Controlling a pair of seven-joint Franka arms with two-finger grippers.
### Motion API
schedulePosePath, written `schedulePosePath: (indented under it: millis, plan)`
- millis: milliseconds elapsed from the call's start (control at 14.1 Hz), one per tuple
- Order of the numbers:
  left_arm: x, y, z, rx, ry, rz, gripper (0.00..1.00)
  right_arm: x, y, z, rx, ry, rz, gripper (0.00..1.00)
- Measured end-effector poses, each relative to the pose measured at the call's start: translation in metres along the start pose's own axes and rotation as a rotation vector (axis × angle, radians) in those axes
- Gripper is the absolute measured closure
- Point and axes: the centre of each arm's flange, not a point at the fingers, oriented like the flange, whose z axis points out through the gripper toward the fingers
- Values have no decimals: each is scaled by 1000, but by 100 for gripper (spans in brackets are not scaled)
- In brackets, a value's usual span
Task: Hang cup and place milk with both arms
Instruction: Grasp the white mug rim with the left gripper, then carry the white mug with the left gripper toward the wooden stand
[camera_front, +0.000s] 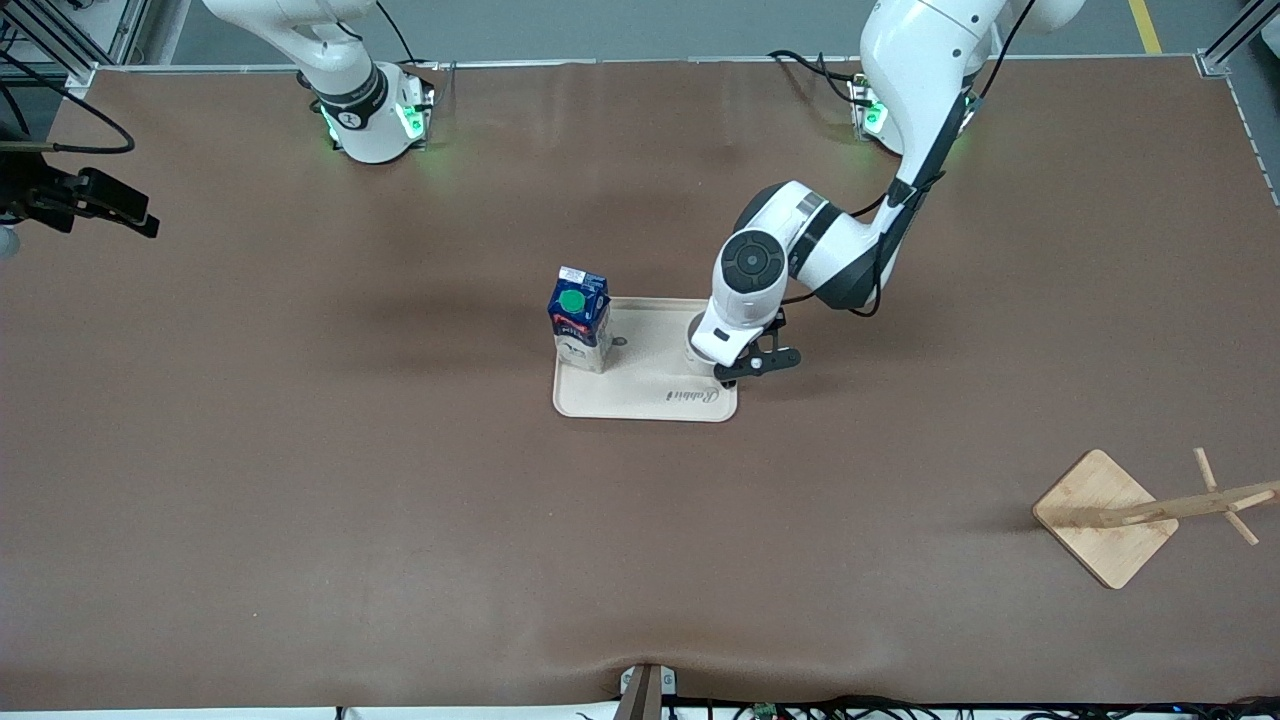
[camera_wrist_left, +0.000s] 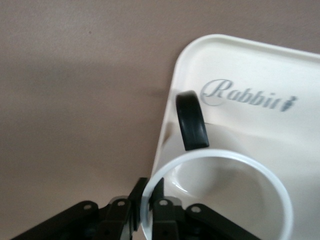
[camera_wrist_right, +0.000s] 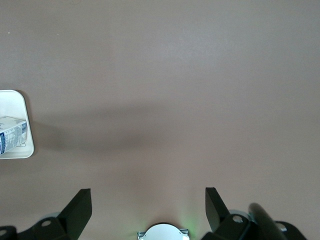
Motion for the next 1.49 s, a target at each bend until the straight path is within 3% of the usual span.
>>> schedulePosePath:
  millis: [284,639,851,1206,1490]
  plan:
    - [8,6,-18,-30,27,-3,93,0,0,0,0,-1,-1,0]
    - [36,-7,-94,-115,124,-4,93,1,0,1,0,-1,-1,0]
    - [72,-61,-144,-143,178,7,93,2,0,2,-1,-4,0,0]
    - [117,-158,-193,-133,226,-80,93,4,-1,5,-1,-10,0,0]
    - [158,-270,-218,-98,267,-14,93,4,0,5,-1,-10,0,0]
